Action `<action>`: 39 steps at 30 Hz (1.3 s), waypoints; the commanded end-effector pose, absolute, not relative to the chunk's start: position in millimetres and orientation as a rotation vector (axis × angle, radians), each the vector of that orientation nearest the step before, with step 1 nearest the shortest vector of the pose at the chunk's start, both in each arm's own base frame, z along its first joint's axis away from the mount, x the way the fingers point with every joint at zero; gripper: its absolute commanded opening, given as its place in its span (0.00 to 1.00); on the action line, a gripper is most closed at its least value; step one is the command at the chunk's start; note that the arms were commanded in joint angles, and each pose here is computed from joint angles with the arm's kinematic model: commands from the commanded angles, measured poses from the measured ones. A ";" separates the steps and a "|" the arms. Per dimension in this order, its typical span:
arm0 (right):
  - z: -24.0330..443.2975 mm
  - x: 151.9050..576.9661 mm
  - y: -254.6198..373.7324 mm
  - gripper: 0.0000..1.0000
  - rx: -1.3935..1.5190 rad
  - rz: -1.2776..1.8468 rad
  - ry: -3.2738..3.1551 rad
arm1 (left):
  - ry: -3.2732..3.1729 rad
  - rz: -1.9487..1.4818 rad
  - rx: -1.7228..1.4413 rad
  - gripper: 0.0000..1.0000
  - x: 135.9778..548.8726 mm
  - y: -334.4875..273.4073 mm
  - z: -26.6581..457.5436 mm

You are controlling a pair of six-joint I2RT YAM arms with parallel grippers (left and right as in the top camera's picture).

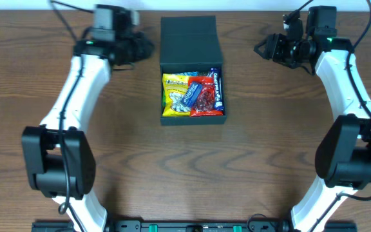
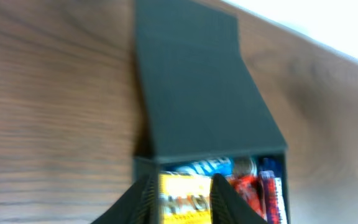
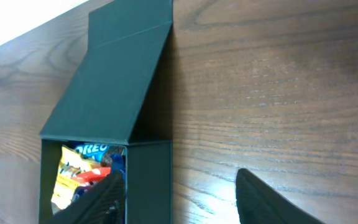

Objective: Pack container

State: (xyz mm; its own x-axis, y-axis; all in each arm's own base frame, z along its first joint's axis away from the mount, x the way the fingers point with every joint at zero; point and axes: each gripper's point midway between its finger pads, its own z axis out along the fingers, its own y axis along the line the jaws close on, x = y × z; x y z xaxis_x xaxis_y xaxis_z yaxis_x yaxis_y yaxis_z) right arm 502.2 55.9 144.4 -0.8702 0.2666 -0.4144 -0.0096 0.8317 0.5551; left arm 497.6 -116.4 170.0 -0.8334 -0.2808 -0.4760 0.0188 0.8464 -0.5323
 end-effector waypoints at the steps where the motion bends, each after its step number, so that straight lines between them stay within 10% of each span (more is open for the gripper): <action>1: 166.3 504.5 61.8 0.61 0.215 0.800 2.485 | 2.428 -0.716 -0.230 0.17 506.9 -88.8 175.3; 5: 166.3 504.5 62.0 0.61 0.310 0.831 2.490 | 2.394 -0.676 -0.328 0.06 514.3 -45.5 176.4; 9: 169.9 509.9 71.0 0.02 0.283 0.834 2.466 | 2.330 -0.648 -0.367 0.06 524.8 -17.2 183.9; 29: 108.2 570.9 128.0 0.01 0.392 1.158 2.341 | 2.253 -1.128 -0.450 0.06 596.0 -70.2 128.2; 39: 43.6 557.1 146.9 0.01 0.461 1.267 2.468 | 2.534 -0.973 -0.436 0.06 569.6 -101.1 66.9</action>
